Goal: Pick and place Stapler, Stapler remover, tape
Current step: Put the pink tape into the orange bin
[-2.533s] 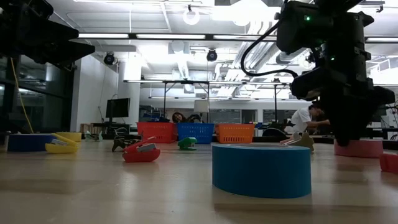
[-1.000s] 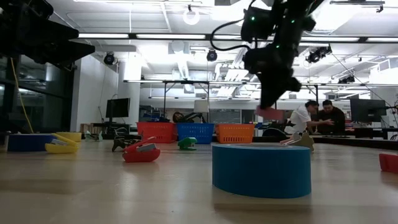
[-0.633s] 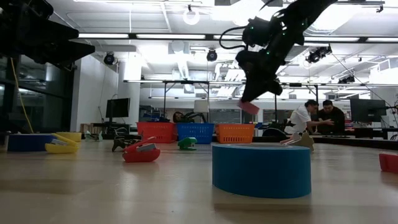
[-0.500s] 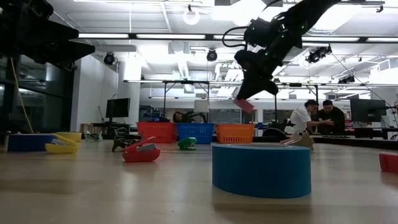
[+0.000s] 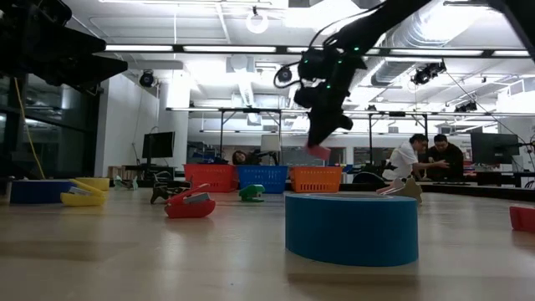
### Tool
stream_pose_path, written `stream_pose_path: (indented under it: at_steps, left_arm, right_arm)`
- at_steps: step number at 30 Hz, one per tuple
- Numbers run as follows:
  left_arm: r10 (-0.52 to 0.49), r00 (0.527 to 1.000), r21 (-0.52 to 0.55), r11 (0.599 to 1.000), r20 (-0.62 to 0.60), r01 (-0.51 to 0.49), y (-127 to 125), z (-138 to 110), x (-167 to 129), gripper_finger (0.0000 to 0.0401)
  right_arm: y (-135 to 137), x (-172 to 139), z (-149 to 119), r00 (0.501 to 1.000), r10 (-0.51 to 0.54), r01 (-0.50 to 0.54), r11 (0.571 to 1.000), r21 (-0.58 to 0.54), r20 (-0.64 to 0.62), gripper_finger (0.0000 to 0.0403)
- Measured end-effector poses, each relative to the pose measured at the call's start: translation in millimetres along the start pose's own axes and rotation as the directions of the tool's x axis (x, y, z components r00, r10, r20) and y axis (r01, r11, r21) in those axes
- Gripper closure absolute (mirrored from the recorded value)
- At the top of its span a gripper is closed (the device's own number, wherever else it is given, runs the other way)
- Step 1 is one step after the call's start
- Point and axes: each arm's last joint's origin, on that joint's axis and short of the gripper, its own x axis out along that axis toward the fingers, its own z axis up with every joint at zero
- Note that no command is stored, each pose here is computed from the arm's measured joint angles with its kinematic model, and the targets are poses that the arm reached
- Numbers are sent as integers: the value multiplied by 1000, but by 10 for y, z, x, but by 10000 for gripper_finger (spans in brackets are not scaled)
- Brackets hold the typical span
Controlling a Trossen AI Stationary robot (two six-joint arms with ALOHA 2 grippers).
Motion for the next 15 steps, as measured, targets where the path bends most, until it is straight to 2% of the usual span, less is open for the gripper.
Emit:
stream_pose_path:
  at_steps: [7, 15]
  left_arm:
    - [0, 1000, 0, 1000, 0, 0, 0, 0, 0, 139]
    - [0, 1000, 0, 1000, 0, 0, 0, 0, 0, 139]
  right_arm:
    - [-41, 160, 181, 995, -34, 34, 999, 1, -97, 380]
    - [-73, 381, 125, 981, -39, 41, 999, 8, -191, 379]
